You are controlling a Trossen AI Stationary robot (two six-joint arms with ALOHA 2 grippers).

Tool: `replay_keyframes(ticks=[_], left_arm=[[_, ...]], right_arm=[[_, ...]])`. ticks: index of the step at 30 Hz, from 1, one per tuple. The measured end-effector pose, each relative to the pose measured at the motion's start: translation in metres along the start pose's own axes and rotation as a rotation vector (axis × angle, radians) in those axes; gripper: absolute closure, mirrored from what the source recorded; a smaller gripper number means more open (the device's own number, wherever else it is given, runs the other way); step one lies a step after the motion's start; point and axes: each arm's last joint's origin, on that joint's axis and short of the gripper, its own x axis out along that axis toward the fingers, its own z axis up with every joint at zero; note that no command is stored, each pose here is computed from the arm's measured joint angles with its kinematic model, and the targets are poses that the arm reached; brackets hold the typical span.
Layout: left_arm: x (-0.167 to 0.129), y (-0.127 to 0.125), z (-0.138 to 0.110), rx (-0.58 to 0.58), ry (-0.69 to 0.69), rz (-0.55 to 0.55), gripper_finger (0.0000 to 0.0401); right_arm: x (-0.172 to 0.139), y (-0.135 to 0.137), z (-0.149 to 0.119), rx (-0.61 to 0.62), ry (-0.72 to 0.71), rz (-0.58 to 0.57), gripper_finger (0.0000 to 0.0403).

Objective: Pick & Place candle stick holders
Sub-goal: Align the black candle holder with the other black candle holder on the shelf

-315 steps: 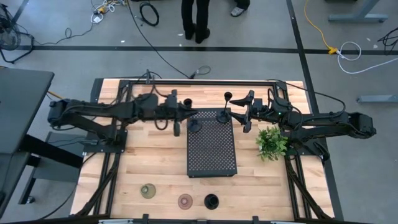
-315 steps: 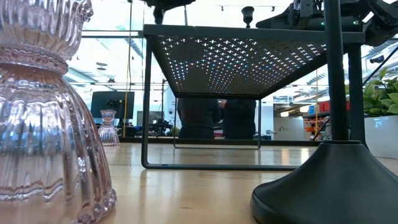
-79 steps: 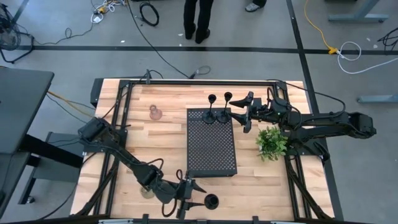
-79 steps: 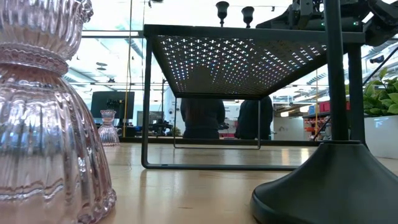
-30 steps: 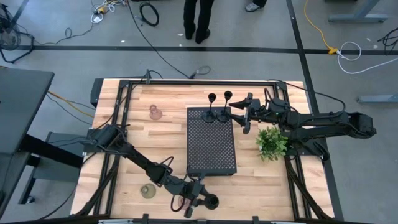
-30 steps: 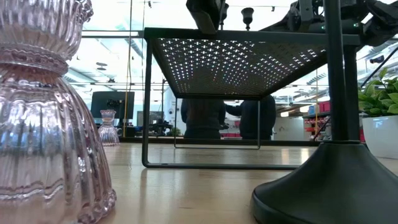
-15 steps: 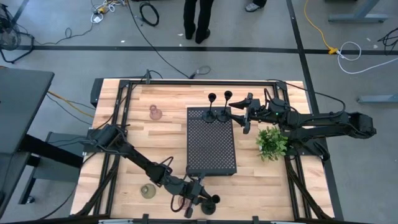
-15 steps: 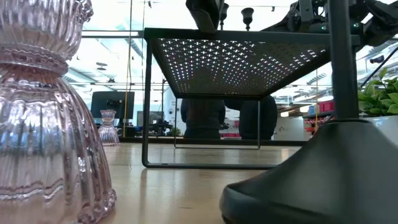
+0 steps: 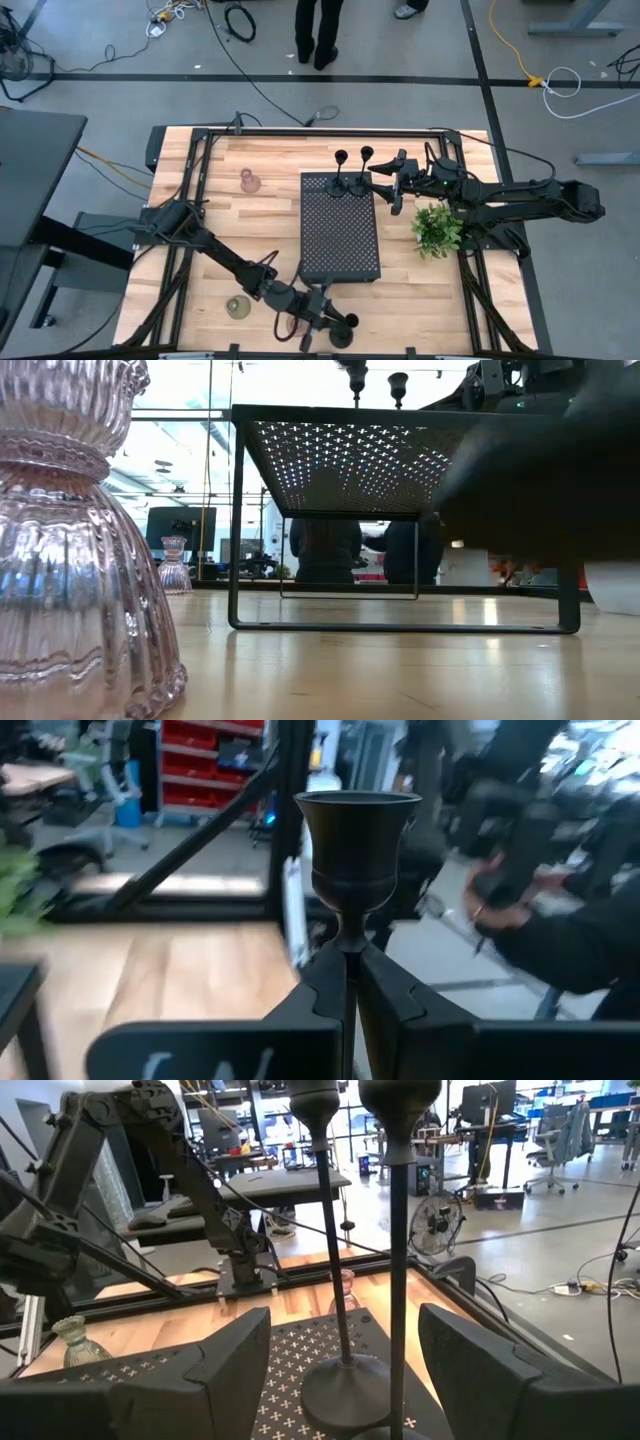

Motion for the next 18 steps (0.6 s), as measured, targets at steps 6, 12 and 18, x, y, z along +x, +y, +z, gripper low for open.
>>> replay_keyframes(ticks=[6,12,18], left_arm=[[0.009,-0.007,0.022,0.037,-0.021,-0.038,0.0391],[0.010,-0.001,0.053,0.097,0.103,0.012,0.0391],[-0.002,0.002,0.092,0.167,0.105,0.036,0.0391]], right_arm=[[0.000,0.000,0.000,0.000,-0.001,0.000,0.0146],[0.000,0.000,-0.001,0.001,0.007,-0.001,0.0146],[0.000,0.000,-0.002,0.001,0.016,-0.001,0.0146]])
